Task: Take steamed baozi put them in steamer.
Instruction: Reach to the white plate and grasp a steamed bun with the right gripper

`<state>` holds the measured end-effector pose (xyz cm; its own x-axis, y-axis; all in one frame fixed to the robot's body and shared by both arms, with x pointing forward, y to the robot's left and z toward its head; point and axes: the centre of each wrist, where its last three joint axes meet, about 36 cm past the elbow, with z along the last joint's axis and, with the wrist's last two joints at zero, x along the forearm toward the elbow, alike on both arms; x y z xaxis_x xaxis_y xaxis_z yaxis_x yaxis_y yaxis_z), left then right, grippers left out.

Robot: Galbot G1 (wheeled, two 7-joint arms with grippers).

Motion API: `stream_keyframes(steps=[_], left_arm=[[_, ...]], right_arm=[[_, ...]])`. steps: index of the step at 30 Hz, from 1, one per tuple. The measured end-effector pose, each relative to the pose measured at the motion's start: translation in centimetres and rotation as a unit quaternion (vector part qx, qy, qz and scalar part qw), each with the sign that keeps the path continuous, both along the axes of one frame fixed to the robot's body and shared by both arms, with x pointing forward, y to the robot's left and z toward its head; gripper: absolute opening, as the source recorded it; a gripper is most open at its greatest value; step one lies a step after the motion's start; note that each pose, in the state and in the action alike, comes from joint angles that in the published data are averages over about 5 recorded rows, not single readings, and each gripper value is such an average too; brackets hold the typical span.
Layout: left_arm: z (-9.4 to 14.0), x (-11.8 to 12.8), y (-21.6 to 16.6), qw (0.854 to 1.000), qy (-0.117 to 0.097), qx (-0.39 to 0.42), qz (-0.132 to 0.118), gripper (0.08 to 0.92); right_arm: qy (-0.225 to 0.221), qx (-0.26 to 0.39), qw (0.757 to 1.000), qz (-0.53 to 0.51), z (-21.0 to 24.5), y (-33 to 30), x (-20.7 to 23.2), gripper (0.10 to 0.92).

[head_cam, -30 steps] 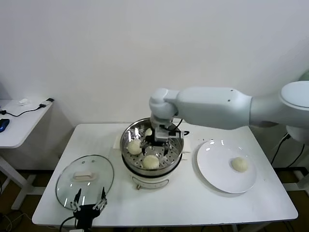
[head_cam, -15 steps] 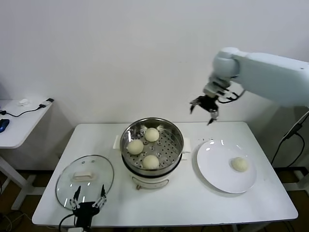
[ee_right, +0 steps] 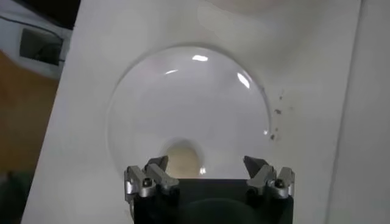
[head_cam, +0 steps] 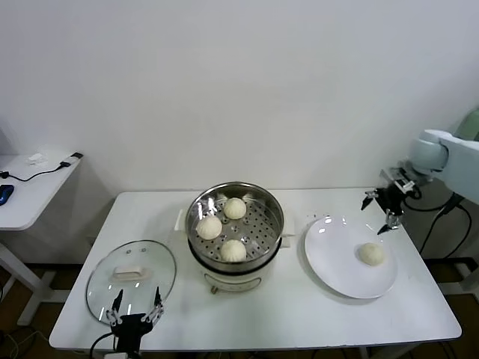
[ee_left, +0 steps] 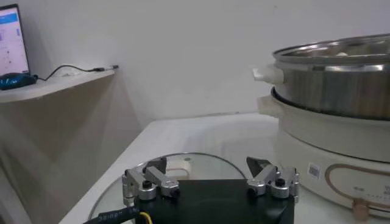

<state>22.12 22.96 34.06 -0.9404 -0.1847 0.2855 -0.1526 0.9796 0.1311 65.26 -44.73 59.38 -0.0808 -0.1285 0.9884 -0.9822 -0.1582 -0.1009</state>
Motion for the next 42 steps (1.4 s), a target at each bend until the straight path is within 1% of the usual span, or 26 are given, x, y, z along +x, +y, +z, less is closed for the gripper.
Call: stream_keyframes(steps=[7, 13, 21, 28, 31, 33, 36, 39, 42], left_arm=[[-0.1, 0.0, 0.0, 1.000, 0.002, 0.002, -0.001, 0.823], [-0.4, 0.0, -0.1, 1.000, 0.005, 0.002, -0.002, 0.823], [-0.6, -0.1, -0.1, 1.000, 0.007, 0.002, -0.002, 0.823], [-0.7, -0.1, -0.2, 1.000, 0.006, 0.003, -0.001, 0.823], [-0.7, -0.1, -0.3, 1.000, 0.006, 0.003, -0.001, 0.823], [-0.7, -0.1, -0.3, 1.000, 0.006, 0.003, -0.001, 0.823], [-0.7, -0.2, -0.3, 1.000, 0.006, 0.003, 0.000, 0.823], [-0.7, -0.2, -0.3, 1.000, 0.006, 0.003, 0.000, 0.823], [-0.6, -0.2, -0.3, 1.000, 0.006, 0.003, 0.000, 0.823]], right_arm=[[0.008, -0.007, 0.998, -0.060, -5.3, -1.9, -1.3, 0.823], [0.011, -0.019, 0.996, -0.089, -8.6, -2.5, -1.9, 0.823], [0.006, -0.031, 0.994, -0.109, -11.7, -2.2, -2.0, 0.823], [-0.003, -0.032, 0.993, -0.117, -13.1, -1.4, -1.6, 0.818], [-0.004, -0.034, 0.993, -0.117, -13.4, -1.2, -1.5, 0.768], [-0.003, -0.035, 0.993, -0.116, -13.6, -1.1, -1.5, 0.712], [0.000, -0.038, 0.993, -0.114, -13.7, -1.0, -1.6, 0.653], [0.004, -0.039, 0.993, -0.112, -13.6, -1.0, -1.6, 0.632], [0.006, -0.041, 0.993, -0.111, -13.4, -1.0, -1.6, 0.628]])
